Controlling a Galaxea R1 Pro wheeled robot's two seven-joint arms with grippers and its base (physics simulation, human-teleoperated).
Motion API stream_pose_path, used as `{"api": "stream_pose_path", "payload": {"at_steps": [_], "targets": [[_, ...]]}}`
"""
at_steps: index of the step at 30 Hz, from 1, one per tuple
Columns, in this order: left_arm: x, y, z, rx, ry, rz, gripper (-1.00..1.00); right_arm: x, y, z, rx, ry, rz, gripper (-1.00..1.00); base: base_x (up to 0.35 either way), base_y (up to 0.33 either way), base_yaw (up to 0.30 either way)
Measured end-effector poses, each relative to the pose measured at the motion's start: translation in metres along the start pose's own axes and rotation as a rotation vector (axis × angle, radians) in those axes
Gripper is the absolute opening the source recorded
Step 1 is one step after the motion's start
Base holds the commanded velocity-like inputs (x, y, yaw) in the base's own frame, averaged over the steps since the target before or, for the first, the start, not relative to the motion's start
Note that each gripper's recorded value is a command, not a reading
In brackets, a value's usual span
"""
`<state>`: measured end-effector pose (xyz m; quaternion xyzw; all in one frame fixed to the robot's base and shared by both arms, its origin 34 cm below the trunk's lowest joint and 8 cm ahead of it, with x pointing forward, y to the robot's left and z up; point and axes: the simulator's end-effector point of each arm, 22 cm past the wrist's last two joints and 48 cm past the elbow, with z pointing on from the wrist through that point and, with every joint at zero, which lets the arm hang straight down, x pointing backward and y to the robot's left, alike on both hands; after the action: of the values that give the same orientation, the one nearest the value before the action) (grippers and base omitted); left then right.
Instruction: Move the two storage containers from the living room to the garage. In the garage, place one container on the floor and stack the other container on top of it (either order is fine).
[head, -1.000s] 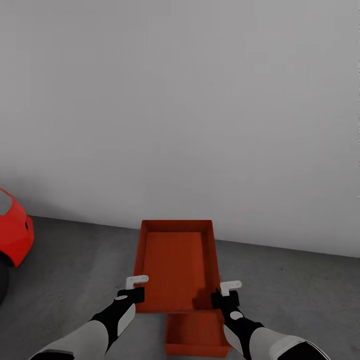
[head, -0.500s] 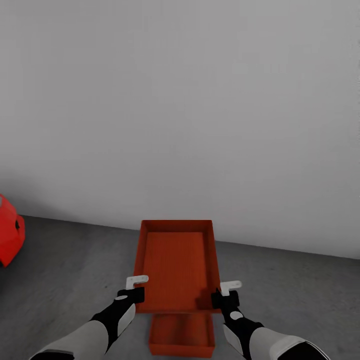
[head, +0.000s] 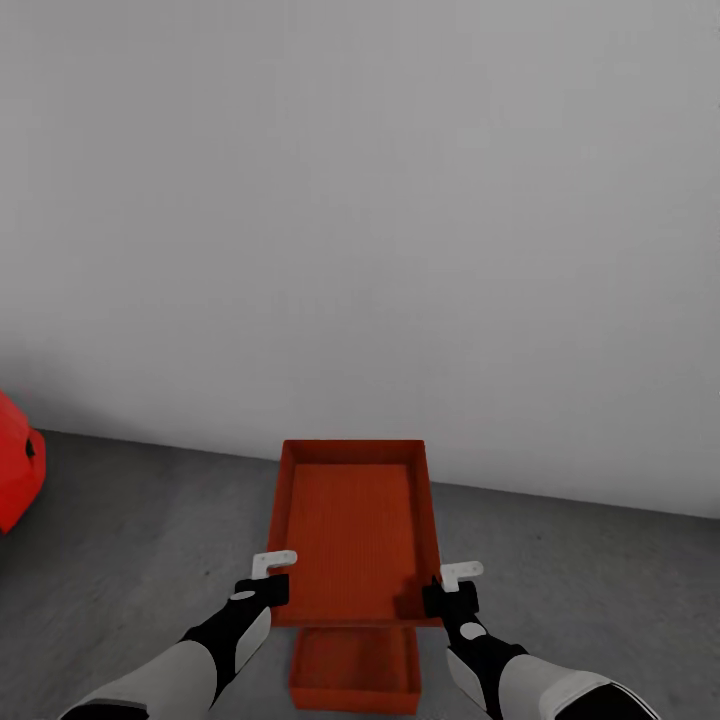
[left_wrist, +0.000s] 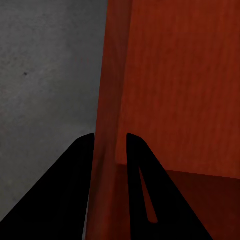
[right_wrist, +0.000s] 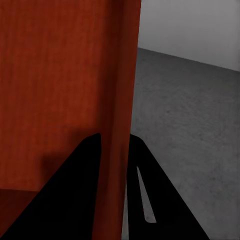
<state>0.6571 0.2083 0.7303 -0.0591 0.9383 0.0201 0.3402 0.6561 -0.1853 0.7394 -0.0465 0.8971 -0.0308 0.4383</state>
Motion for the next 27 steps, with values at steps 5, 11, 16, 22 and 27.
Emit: {"api": "stream_pose_path", "payload": {"at_steps": [5,11,16,22,27], "targets": [[0.004,0.000,0.002,-0.001,0.007,0.000,-1.00,0.004,0.000,0.001,-0.001,0.007,0.000,-1.00,0.000,0.000,0.000],[0.009,0.001,0.004,-0.002,0.016,0.001,-1.00,0.009,0.001,0.002,-0.002,0.016,0.000,-1.00,0.000,0.000,0.000],[0.013,0.001,0.006,-0.002,0.024,0.002,-1.00,0.014,0.002,0.004,-0.003,0.025,0.000,-1.00,0.000,0.000,0.000],[0.018,0.001,0.009,-0.003,0.034,0.003,-1.00,0.019,0.002,0.005,-0.004,0.034,0.000,-1.00,0.000,0.000,0.000],[0.022,0.001,0.010,-0.004,0.042,0.003,-1.00,0.023,0.003,0.006,-0.005,0.042,-0.001,-1.00,0.000,0.000,0.000]]}}
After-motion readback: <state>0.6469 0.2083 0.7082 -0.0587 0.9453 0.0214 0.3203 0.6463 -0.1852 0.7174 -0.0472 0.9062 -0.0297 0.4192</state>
